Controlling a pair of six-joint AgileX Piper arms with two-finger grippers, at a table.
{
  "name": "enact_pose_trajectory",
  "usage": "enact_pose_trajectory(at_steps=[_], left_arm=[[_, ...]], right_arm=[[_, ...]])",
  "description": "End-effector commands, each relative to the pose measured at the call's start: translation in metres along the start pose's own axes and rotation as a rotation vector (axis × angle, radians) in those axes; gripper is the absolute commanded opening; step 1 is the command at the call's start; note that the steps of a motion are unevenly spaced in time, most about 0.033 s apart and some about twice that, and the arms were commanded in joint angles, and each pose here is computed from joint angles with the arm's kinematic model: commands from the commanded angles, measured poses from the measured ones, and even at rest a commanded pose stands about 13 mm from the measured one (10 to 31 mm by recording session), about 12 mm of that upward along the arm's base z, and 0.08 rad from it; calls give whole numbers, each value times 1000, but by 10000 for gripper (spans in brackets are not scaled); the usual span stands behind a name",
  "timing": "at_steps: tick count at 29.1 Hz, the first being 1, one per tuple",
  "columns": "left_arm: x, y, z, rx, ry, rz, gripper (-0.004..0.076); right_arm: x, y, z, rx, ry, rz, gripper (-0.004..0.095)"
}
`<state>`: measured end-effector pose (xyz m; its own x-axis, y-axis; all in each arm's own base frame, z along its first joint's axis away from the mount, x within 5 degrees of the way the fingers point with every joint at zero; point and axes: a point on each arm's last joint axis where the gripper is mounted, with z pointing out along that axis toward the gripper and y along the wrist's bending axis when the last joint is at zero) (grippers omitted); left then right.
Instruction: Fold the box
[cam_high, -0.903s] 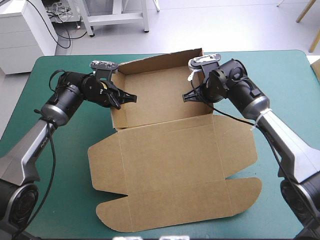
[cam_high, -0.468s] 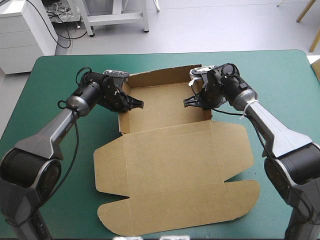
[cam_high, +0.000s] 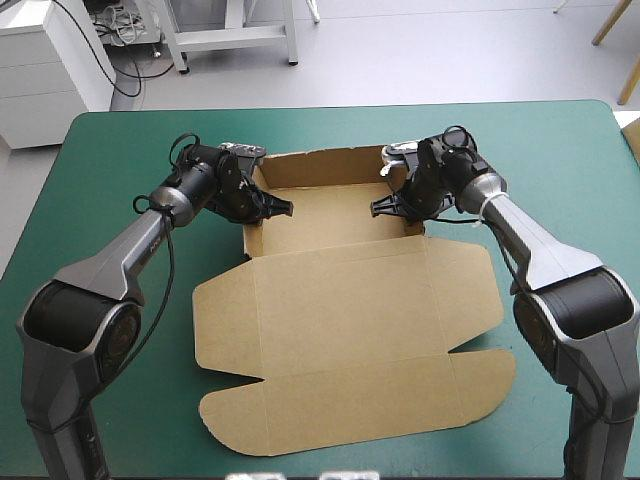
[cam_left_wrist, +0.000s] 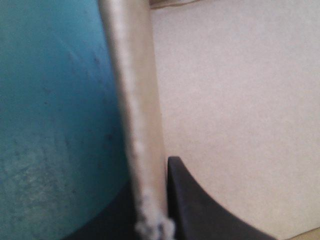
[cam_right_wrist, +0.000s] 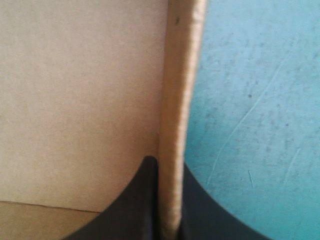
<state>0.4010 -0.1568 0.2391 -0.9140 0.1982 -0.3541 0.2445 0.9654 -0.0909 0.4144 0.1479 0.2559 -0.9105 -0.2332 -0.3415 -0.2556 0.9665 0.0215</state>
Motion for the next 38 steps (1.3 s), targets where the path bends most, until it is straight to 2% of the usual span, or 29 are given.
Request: enact_pose_trajectory(at_steps=[1,4,7,10,14,20,29,33,38], left_arm=[[-1,-7,9,2,-4,159,47],[-10,-9,-3,4,-22,171,155],[-22,-11,-21,8,-56,174,306],[-30,-13,-38,4,-73,180,395],[-38,-15,-61,2,-83,181,402],[-45,-16,-98,-11,-103,188,402],[-45,-17,-165,-16,-278,199,402],[-32,-16,-211,-15,-374,200,402],[-12,-16,-259,-4,-474,209,402]], right_arm=[[-12,-3,-7,18,-106,-64,-3],[-18,-3,-18,17,-126,-63,76],[-27,-2,-36,16,-158,-61,219],[-33,-3,-54,25,-179,-62,329],[-38,-3,-76,34,-199,-67,390],[-40,-2,-109,13,-283,-62,399],[-28,-3,-161,9,-389,-60,399],[-19,-4,-193,6,-453,-58,399],[-14,-5,-204,12,-476,-59,399]])
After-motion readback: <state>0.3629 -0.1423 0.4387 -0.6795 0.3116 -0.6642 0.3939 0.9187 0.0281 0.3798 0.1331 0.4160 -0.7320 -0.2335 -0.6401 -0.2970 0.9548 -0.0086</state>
